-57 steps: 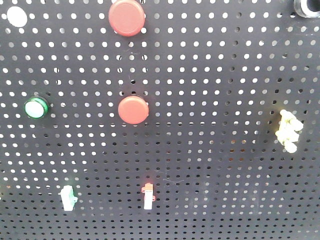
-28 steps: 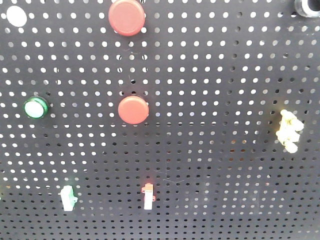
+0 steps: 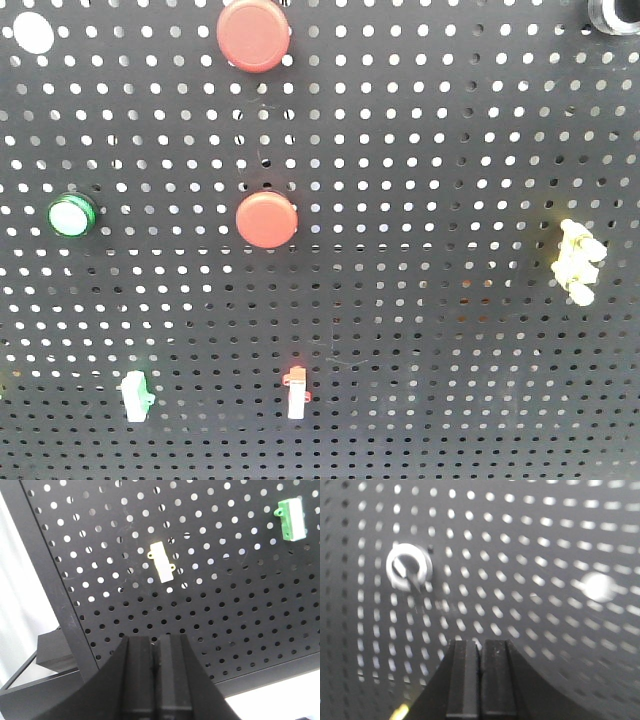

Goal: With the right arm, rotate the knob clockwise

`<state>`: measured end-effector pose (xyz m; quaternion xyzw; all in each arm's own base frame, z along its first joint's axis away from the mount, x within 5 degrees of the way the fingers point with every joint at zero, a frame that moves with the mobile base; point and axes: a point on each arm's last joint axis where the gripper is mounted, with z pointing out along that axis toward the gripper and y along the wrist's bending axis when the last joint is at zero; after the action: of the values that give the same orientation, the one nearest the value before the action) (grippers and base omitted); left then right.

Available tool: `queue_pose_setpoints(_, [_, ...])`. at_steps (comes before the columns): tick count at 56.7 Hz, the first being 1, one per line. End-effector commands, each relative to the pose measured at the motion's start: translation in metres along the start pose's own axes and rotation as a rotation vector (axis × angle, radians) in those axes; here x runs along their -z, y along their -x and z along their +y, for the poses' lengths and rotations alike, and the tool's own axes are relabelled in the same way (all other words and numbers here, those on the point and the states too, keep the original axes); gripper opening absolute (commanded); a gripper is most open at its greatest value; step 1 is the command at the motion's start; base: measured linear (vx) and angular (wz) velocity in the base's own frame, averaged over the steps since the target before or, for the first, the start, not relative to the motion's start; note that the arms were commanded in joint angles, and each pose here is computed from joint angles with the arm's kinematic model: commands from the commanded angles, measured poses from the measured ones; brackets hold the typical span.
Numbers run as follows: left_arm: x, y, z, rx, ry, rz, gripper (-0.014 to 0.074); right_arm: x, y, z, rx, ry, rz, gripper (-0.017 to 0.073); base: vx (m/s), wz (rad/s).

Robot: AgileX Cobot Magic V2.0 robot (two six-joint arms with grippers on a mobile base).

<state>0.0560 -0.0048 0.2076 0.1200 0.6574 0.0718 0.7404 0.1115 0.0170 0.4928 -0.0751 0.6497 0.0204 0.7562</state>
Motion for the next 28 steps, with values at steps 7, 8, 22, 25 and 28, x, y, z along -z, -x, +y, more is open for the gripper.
queue_pose_setpoints(7, [0.001, -0.0029, -0.0016, 0.01, 0.005, -0.061, -0.0006, -0.0065, 0.0177, -0.0004, -0.002, 0.0, -0.133, -0.0004, 0.0, 0.0])
queue_pose_setpoints(8, [0.001, -0.0029, -0.0016, 0.01, 0.005, -0.061, -0.0006, -0.0065, 0.0179, -0.0004, -0.002, 0.0, -0.136, -0.0004, 0.0, 0.0])
queue_pose_setpoints(22, [0.001, -0.0029, -0.0016, 0.01, 0.005, -0.061, -0.0006, -0.0073, 0.0177, 0.0006, -0.041, 0.012, -0.135, -0.0004, 0.0, 0.0])
queue_pose_setpoints(25, [0.001, -0.0029, -0.0016, 0.01, 0.005, -0.061, -0.0006, -0.0087, 0.018, 0.0016, -0.046, 0.022, -0.142, -0.0004, 0.0, 0.0])
queue_pose_setpoints(28, [0.001, -0.0029, -0.0016, 0.01, 0.005, -0.061, -0.0006, -0.014, 0.0175, 0.0054, -0.045, 0.049, -0.149, -0.0004, 0.0, 0.0])
